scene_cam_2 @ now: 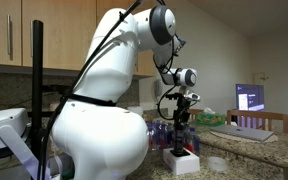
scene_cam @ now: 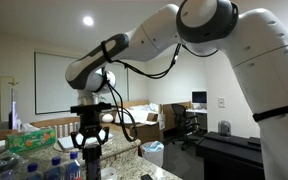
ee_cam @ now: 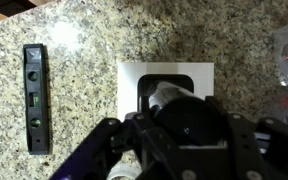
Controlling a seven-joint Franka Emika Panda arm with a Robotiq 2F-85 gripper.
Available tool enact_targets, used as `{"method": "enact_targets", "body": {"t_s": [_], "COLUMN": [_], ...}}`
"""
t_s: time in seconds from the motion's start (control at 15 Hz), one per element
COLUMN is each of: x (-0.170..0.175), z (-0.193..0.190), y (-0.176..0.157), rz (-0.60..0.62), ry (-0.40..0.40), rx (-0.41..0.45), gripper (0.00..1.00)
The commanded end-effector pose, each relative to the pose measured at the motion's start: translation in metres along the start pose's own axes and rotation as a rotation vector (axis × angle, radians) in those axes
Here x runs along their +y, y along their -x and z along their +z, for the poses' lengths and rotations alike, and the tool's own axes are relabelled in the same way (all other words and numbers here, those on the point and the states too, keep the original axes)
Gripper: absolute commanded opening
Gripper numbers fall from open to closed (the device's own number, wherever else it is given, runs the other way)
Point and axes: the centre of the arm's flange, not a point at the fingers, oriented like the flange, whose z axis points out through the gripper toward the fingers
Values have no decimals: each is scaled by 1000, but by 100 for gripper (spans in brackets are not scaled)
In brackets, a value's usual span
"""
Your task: Put the black bottle on the white box, place the tape over the bottle, put the black object on top of the black bottle
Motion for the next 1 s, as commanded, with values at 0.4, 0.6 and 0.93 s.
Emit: {"method": "enact_targets", "body": {"t_s": [0.4,0.6,0.93], "x": [-3,7,75], "z": [-13,-30,-87], "y": [2,11,28], "rz": [35,43,142], "ry": [-26,-38,-103], "rx": [16,48,154], "gripper": [100,100,100]}}
